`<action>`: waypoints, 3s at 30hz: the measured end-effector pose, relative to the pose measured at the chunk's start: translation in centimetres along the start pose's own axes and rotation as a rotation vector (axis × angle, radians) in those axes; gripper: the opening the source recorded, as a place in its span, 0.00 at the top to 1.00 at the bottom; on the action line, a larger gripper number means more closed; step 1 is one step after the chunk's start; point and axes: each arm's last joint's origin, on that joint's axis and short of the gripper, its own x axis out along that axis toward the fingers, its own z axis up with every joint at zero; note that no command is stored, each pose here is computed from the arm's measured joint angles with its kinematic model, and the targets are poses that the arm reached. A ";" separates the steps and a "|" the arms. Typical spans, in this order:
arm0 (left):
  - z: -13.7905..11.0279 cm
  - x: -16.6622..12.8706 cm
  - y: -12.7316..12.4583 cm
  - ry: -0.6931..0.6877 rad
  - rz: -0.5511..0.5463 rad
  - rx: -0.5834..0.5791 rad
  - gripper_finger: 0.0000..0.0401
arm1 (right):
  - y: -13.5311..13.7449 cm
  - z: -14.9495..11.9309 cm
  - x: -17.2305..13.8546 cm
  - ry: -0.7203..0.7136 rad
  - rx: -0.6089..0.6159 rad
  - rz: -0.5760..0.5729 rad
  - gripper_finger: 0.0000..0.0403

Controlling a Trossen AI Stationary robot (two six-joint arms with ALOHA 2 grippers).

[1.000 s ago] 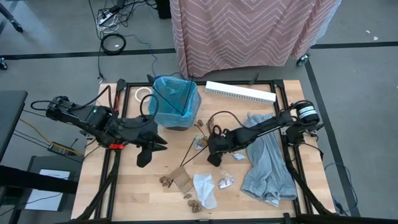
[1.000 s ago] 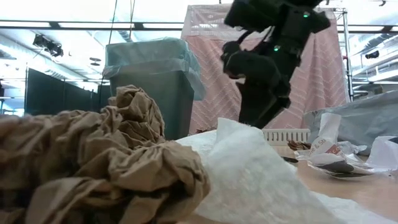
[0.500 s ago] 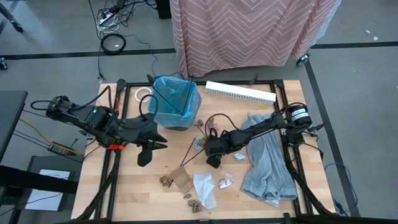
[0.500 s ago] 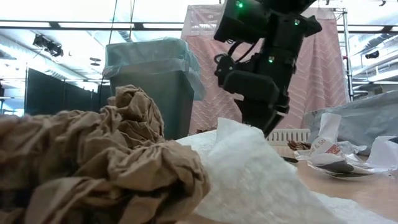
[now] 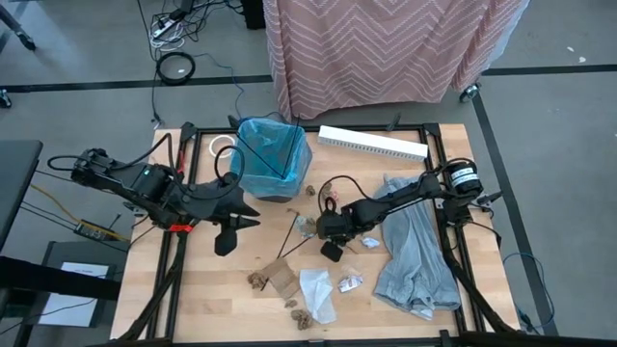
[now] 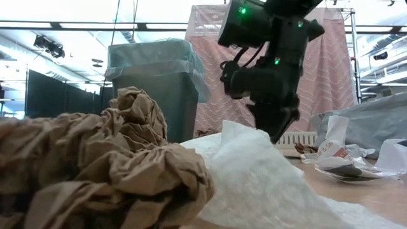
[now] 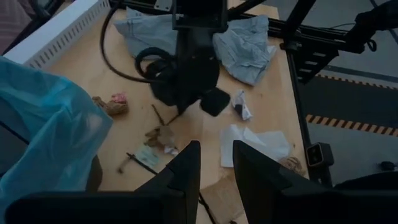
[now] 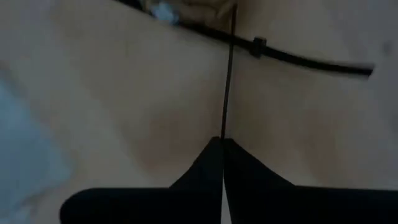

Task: Place trash/remove bag and relplace
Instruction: Put the black zip tie into the black trash bin

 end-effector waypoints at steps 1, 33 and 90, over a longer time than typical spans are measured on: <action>0.0 0.0 0.0 0.000 0.002 -0.002 0.75 | 0.2 -0.1 -0.7 0.006 0.006 0.008 1.00; -1.0 -0.6 1.1 0.053 0.161 0.006 0.75 | -2.3 2.7 -28.1 -0.497 0.049 -0.315 1.00; -2.3 -2.0 3.4 -0.100 0.643 -0.213 0.75 | 0.0 17.9 -16.7 -0.077 -1.221 -1.099 1.00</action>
